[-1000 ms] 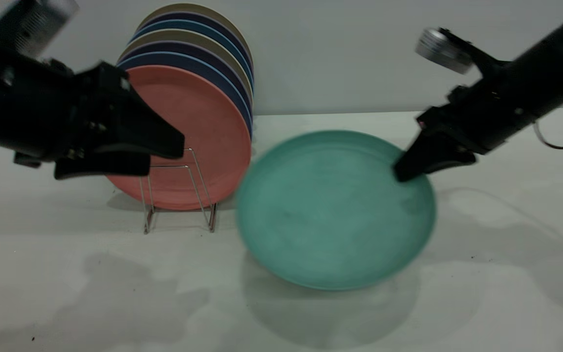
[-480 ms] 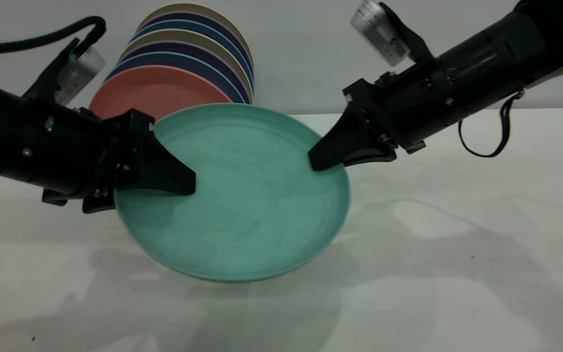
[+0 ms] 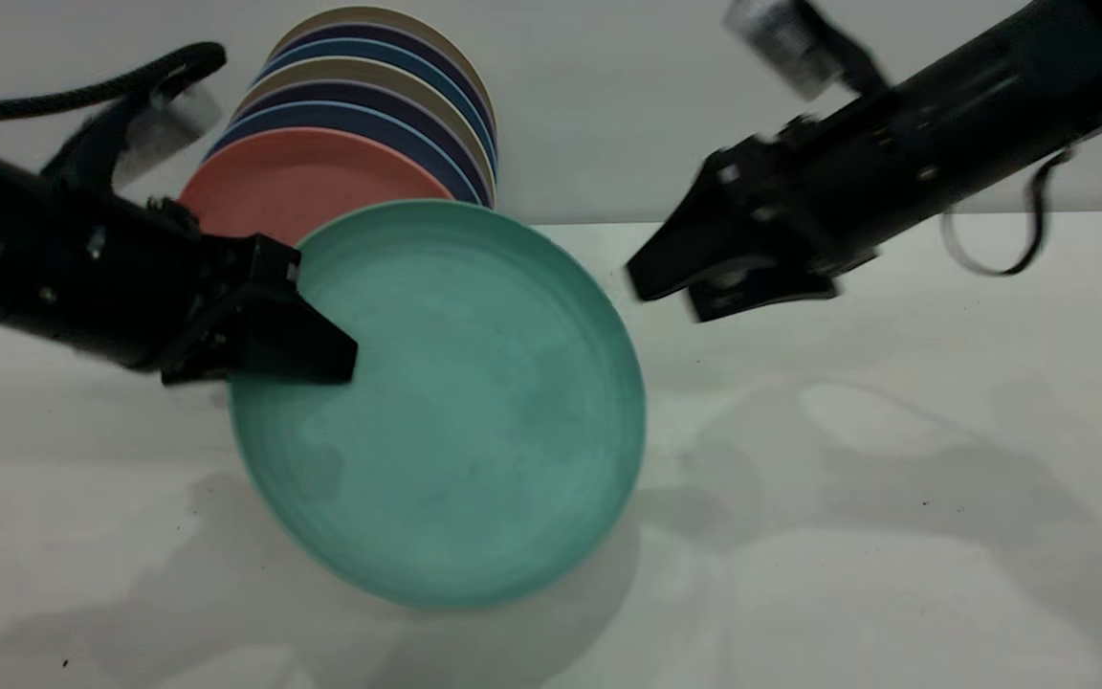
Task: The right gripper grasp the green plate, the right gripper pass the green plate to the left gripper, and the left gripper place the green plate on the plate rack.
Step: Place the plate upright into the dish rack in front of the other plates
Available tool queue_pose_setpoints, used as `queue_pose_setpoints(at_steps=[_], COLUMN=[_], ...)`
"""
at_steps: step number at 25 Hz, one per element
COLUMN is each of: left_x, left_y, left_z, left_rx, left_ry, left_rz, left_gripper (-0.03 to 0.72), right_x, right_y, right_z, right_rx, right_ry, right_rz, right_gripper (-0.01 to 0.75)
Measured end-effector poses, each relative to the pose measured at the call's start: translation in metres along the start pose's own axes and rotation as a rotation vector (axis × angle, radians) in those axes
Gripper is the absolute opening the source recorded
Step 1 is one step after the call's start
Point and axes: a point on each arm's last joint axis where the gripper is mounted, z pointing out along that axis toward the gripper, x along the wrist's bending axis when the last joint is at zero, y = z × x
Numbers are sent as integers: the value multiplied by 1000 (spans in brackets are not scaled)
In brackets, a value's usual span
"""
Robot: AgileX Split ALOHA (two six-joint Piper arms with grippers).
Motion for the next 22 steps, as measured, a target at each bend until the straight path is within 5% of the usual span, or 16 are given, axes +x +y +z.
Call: queue_pose_setpoints(at_steps=[7,12,22], left_x=[-17,-31,-22], left_y=[61,92,143], left_z=[-30,-50,-76], left_rx=[-86,34,32], left_ry=[-18,-98,208], left_rz=[420,831,1223], left_gripper=[107,107,107], right_x=[-34,-47,-49], right_y=[-5,-10,-11], right_z=[-48,-60,-62], right_rx=[33,61,66], right_ry=[-111,-152,-161], right_rz=[67,91,89], right_gripper=[665,586,567])
